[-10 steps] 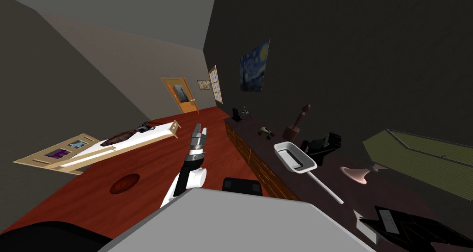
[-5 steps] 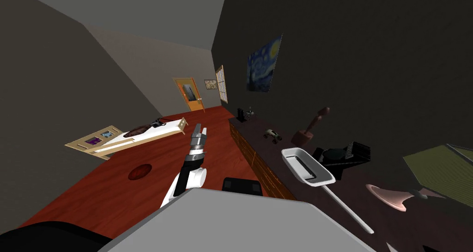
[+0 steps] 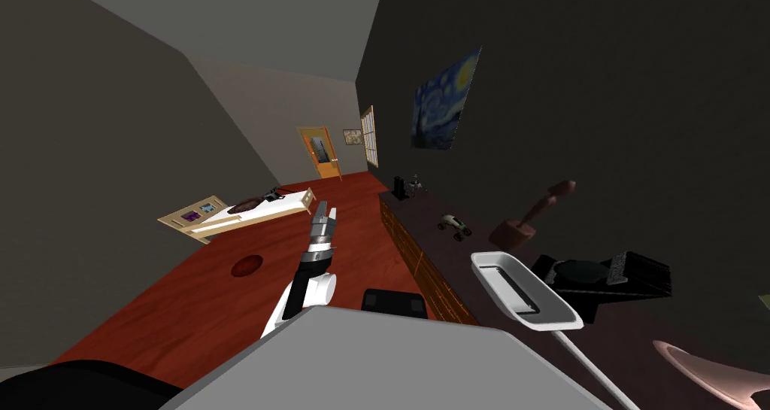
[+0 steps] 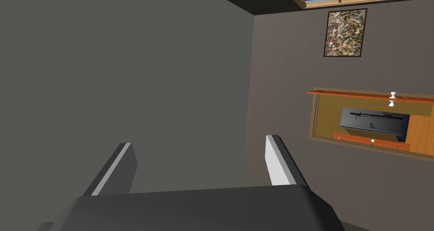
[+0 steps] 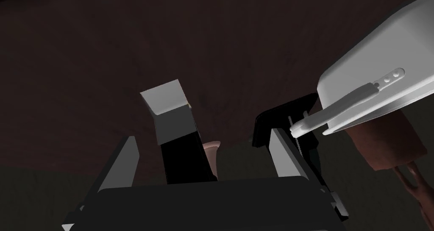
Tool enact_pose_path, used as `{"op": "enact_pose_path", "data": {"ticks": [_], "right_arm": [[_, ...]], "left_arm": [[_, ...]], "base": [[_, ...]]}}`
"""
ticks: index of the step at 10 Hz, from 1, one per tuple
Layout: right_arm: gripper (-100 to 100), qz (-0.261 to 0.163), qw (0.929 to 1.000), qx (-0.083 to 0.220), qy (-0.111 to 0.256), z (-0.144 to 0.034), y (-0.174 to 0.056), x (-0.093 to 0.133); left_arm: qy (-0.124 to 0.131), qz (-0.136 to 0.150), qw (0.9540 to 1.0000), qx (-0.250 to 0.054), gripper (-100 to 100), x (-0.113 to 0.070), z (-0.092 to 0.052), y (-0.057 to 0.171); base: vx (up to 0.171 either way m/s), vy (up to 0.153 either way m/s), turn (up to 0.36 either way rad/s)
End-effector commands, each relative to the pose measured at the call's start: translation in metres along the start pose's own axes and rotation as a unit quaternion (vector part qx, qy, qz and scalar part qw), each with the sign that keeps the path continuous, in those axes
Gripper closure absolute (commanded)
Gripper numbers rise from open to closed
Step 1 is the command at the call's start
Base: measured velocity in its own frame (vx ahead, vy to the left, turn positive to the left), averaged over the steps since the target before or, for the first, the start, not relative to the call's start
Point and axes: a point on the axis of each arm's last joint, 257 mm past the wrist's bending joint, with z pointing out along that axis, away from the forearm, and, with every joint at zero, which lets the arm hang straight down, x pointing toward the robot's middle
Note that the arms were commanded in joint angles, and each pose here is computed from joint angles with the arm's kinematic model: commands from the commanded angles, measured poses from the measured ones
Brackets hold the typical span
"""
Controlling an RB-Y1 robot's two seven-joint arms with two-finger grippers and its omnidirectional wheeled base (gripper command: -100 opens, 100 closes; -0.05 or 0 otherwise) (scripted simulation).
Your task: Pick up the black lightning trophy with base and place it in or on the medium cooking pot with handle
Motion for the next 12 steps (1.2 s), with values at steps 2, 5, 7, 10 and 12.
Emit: {"op": "enact_pose_path", "data": {"ticks": [2,5,7,10,12], "right_arm": [[-100,-0.005,0.9998,0.021,-0.003,-0.011,-0.022,-0.006],[-100,-0.023,0.9973,0.068,-0.013,-0.034,-0.063,-0.030],[-100,-0.038,0.9935,0.105,-0.022,-0.055,-0.092,-0.053],[-100,-0.050,0.9897,0.131,-0.029,-0.072,-0.111,-0.072],[-100,-0.060,0.9860,0.151,-0.037,-0.085,-0.124,-0.091]], "left_arm": [[0.000,0.000,1.0000,0.000,0,0.000,0.000,0.000],[0.000,0.000,1.0000,0.000,0,0.000,0.000,0.000],[0.000,0.000,1.0000,0.000,0,0.000,0.000,0.000],[0.000,0.000,1.0000,0.000,0,0.000,0.000,0.000],[0.000,0.000,1.0000,0.000,0,0.000,0.000,0.000]], "base": [[0.023,0.000,0.052],[0.040,0.005,0.172],[0.027,-0.003,0.123],[0.050,-0.026,0.166],[0.023,-0.031,0.117]]}}
